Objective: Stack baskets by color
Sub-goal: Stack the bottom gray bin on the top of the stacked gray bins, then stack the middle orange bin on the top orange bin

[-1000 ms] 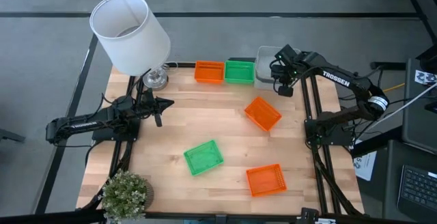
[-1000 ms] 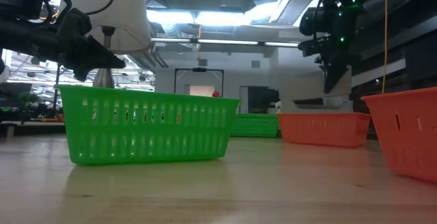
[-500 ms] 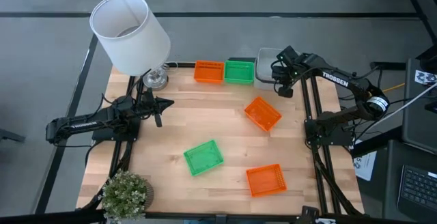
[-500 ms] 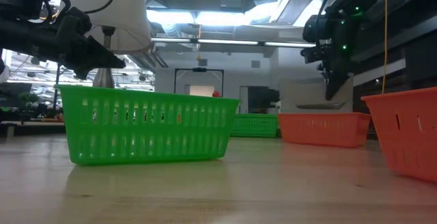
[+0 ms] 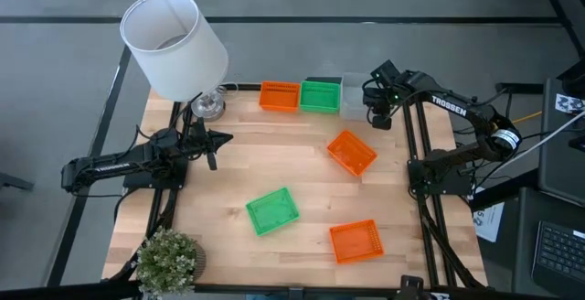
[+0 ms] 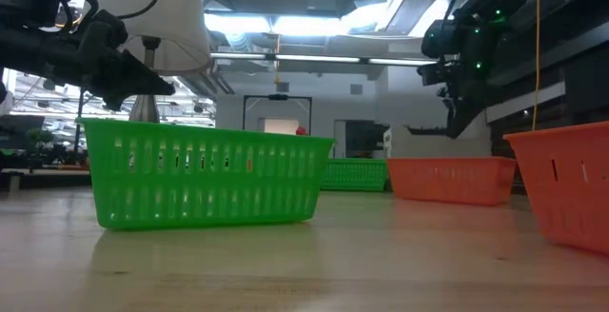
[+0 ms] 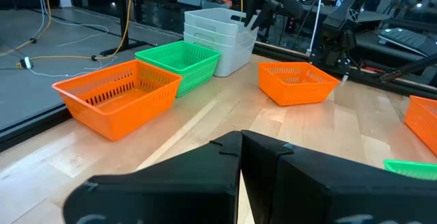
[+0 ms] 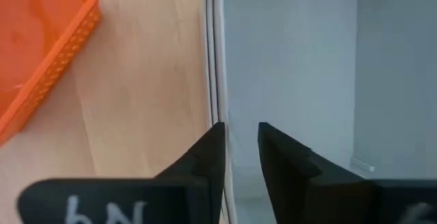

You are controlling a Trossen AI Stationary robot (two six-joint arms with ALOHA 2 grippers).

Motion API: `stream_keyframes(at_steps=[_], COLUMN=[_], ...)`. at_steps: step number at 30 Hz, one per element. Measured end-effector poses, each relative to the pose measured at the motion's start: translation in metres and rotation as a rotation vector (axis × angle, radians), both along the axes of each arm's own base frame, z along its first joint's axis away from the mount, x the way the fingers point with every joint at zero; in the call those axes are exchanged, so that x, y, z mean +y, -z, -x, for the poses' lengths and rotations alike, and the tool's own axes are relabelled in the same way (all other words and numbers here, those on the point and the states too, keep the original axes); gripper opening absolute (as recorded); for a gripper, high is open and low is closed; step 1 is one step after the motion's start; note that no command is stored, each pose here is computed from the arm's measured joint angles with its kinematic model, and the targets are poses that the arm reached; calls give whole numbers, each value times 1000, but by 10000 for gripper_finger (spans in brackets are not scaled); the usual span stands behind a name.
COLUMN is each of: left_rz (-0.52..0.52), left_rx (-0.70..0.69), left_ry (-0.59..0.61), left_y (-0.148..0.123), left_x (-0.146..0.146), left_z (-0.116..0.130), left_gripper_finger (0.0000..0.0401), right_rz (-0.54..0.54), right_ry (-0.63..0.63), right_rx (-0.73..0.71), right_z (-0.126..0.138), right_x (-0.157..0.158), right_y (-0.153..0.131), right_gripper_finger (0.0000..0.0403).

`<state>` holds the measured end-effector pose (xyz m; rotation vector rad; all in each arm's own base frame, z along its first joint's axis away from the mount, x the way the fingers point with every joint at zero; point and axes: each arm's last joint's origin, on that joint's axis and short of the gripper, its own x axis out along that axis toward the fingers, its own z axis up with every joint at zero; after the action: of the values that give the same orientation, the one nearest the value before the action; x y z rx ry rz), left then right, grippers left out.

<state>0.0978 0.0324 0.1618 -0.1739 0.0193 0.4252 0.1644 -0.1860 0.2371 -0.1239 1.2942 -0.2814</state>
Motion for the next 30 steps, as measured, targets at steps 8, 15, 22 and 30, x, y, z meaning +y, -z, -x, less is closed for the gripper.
stream_keyframes(at_steps=[8,15,22,30], left_rz=[0,2,1,0], left_rx=[0,-1,0,-1], left_ry=[0,0,0,0], left_y=[0,0,0,0], left_x=[0,0,0,0], left_z=[0,0,0,0], left_gripper_finger=[0,0,0,0], right_rz=[9,-285,-546,-349], right_ry=[47,105,89,139], right_rx=[-68,-301,-256,-212], right_z=[-11,-23,-32,-52], right_x=[7,36,76,106], right_y=[-22,-50,-32,10], right_gripper_finger=[91,92,92,92])
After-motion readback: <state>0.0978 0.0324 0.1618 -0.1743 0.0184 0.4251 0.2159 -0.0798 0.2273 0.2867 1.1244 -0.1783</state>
